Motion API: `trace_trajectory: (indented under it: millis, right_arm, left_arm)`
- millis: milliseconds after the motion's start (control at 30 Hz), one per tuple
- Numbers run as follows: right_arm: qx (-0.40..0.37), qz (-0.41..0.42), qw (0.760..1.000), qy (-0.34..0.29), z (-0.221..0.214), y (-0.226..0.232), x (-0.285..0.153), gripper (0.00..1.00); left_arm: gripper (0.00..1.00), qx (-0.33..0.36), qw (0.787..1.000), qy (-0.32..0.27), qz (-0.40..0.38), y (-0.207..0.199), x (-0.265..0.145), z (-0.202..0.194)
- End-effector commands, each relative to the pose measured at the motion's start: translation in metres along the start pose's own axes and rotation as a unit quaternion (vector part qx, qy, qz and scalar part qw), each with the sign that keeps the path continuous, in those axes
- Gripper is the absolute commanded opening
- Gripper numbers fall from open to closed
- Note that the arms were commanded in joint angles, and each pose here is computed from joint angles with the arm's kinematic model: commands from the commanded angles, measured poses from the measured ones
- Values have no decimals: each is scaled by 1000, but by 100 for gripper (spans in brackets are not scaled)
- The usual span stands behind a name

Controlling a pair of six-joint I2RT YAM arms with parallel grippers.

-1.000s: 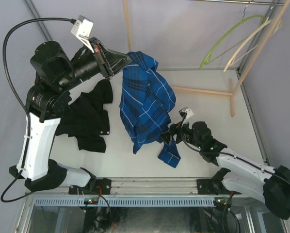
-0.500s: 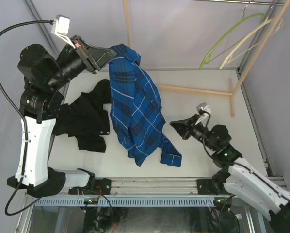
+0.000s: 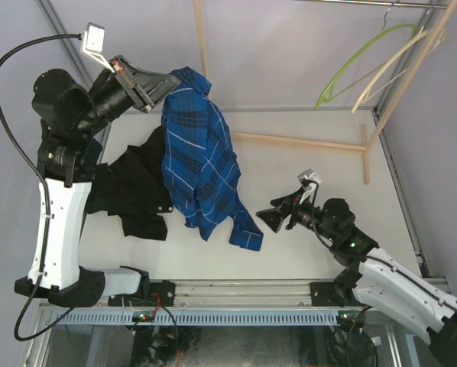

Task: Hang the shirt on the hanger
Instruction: Adjust the shirt at the center of the board.

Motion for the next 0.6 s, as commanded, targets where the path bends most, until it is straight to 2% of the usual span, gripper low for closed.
trace_trajectory:
  millis: [0, 100, 300, 433, 567]
  right_arm:
    - [15, 46, 999, -24, 4, 29, 17, 80]
    - [-1, 58, 998, -31, 7, 41, 28, 86]
    - [-71, 13, 996, -51, 44, 45, 29, 87]
    - [-76, -70, 990, -93, 68, 26, 4, 86]
    - [-51, -154, 975, -148, 85, 3, -36, 85]
  left_arm:
    - [0, 32, 998, -44, -27, -22, -10, 27]
    - [0, 28, 999, -34, -30, -21, -8, 22]
    - [0, 46, 998, 21, -37, -11, 0, 3]
    - [0, 58, 997, 49, -5, 2, 15, -9]
    - [0, 103, 986, 130, 25, 1, 40, -50]
Point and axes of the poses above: each gripper's point midway between its finger pads, its own x axis out along the fingers, its own y axis along the line the jaws close on, z = x × y, the point moved 1 cm from there along -x, back along the fingers, and after that the axes turned 10 degrees about x, right-handed, at the moved point
